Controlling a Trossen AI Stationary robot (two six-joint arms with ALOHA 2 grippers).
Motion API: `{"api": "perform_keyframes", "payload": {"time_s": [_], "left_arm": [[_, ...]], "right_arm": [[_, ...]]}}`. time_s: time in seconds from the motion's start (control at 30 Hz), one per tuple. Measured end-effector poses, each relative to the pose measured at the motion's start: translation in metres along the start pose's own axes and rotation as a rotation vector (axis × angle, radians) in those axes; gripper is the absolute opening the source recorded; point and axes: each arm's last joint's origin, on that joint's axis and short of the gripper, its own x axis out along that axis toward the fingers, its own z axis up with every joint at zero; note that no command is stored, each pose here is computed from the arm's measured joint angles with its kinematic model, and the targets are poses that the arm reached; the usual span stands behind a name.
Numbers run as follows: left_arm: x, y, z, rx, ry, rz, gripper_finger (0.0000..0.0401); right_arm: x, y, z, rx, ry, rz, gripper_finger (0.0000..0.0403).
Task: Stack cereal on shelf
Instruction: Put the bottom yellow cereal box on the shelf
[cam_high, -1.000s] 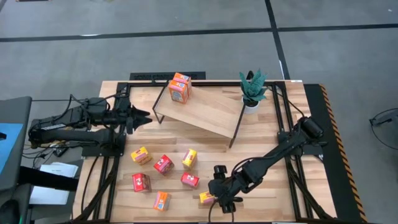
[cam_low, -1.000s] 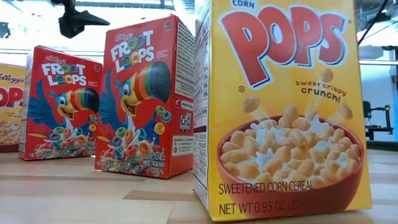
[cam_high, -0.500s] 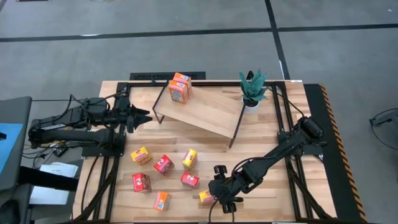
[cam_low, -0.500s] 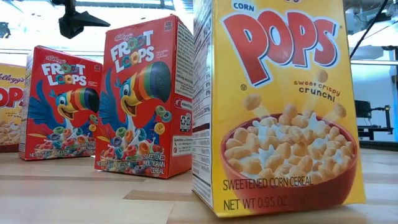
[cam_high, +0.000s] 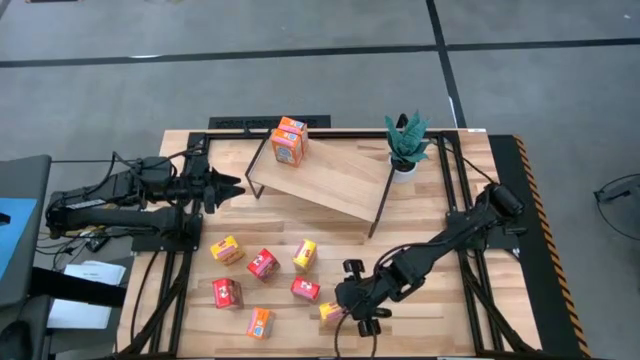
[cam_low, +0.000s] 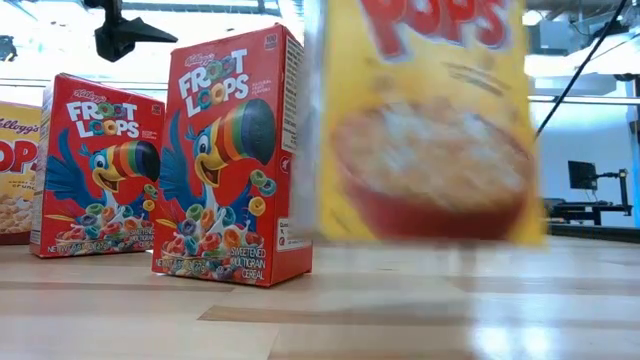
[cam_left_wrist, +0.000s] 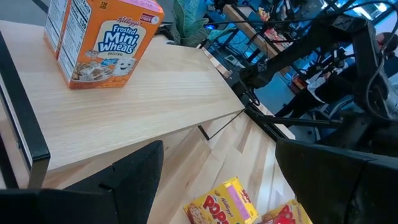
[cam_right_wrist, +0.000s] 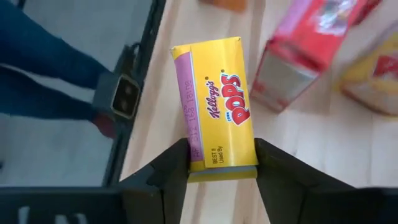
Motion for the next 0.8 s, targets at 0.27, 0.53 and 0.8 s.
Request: {"api": "perform_keyframes", "payload": {"time_s": [0.27,0.53,0.8], "left_arm": [[0.000,0.000,0.000,0.003,-0.002,0.001,0.0300],[0.000,0.001,0.000,0.004,-0.015,0.018,0.0300],[0.000,0.001,0.000,0.004,-0.015,0.023,0.0300]], "right_arm": [[-0.067,-0.045,0.020,0.086,-0.134,-0.131,0.0192],[-0.137,-0.110,0.028,0.221,-0.327,-0.393,0.0178],[-0.163,-0.185,0.041,0.277,-0.360,-0.611,0.0188]]}}
